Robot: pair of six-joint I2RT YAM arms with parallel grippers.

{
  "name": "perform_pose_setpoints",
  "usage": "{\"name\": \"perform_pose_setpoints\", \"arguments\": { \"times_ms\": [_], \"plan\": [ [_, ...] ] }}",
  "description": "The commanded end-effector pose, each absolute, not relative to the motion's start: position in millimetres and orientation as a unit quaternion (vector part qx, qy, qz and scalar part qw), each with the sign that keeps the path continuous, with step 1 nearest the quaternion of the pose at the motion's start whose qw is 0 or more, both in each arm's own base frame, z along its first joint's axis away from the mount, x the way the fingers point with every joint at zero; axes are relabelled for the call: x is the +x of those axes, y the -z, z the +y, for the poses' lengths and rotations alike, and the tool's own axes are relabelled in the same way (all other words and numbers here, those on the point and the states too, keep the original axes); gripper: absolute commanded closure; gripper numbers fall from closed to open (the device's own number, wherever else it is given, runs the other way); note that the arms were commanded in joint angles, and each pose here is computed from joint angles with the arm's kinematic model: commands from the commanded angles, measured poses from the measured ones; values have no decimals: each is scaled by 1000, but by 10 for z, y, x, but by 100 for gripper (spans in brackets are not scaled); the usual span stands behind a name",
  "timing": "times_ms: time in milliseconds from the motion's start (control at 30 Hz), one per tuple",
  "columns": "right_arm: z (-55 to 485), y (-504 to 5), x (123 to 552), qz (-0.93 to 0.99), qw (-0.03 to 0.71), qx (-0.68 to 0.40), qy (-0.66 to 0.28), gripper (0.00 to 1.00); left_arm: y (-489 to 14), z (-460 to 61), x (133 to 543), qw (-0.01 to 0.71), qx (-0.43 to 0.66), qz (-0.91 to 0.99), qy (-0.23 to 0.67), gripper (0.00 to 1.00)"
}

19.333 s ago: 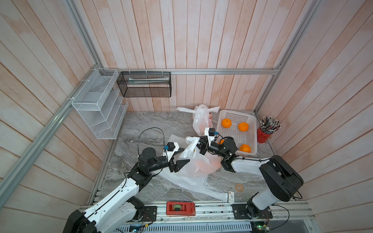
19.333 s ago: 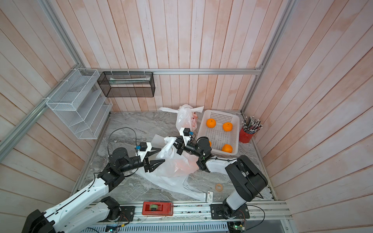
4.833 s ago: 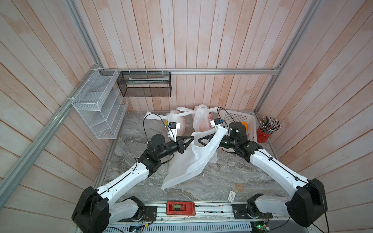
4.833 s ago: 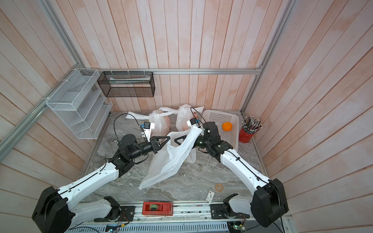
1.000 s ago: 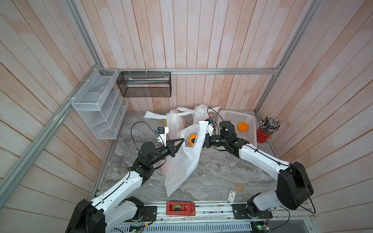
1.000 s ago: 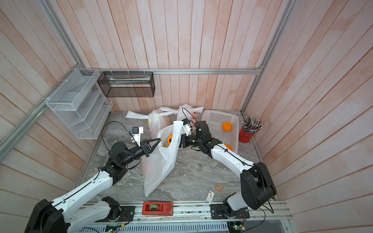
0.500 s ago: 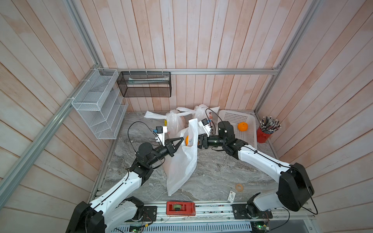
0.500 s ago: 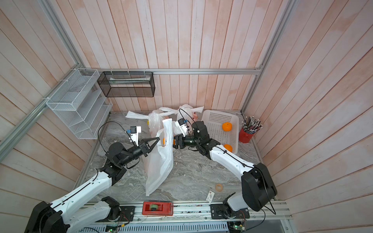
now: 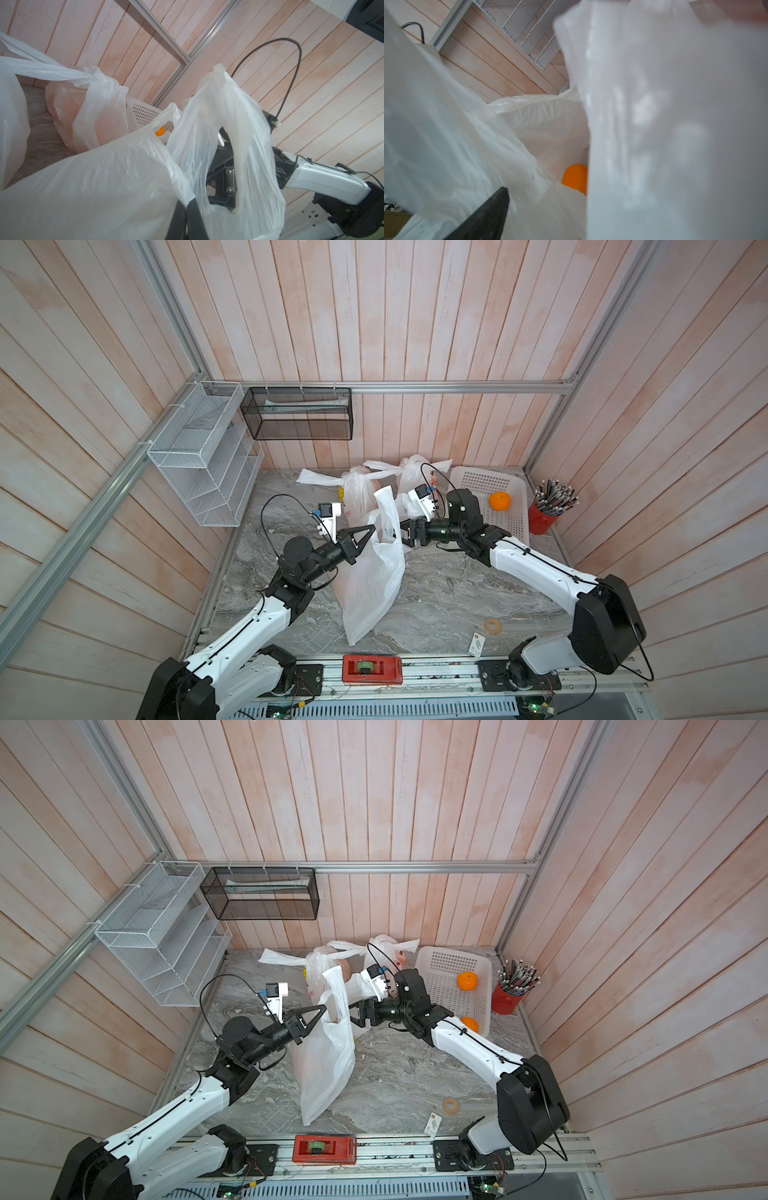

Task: Place the oranges into plastic bags & tie knots
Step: Place the orange in the plastic bag, then pick up the orange from the basket.

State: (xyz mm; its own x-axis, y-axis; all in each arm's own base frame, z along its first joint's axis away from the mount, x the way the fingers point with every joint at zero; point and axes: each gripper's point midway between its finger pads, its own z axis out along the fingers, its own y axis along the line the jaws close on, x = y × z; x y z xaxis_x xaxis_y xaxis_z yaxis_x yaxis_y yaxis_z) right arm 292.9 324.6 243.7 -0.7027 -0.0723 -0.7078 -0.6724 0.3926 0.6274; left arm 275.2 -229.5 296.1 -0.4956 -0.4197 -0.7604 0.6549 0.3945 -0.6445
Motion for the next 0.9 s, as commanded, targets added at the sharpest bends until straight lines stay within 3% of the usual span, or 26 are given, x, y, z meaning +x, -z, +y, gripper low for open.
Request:
{"name": "perform_pose_setpoints", "arguments": {
  "times_ms": [0,267,500,700,867],
  "plan": [
    [3035,-2530,2993,788,333,-223,-466,12,-2973,-2232,2755,503,78,669,542,100],
    [2231,-2253,3073,851,344,-133,-374,23,-2904,-2103,2843,507,42,672,538,100],
    [1265,-2067,3339,896,359,-38,-260,18,-2864,-2101,2867,506,44,676,533,100],
    [397,-1608,3618,945,311,47,-94,13,-2855,-2129,2852,502,54,677,535,100],
    [0,-1211,3656,972,224,73,7,12,-2852,-2139,2845,501,60,679,533,100]
  ]
}}
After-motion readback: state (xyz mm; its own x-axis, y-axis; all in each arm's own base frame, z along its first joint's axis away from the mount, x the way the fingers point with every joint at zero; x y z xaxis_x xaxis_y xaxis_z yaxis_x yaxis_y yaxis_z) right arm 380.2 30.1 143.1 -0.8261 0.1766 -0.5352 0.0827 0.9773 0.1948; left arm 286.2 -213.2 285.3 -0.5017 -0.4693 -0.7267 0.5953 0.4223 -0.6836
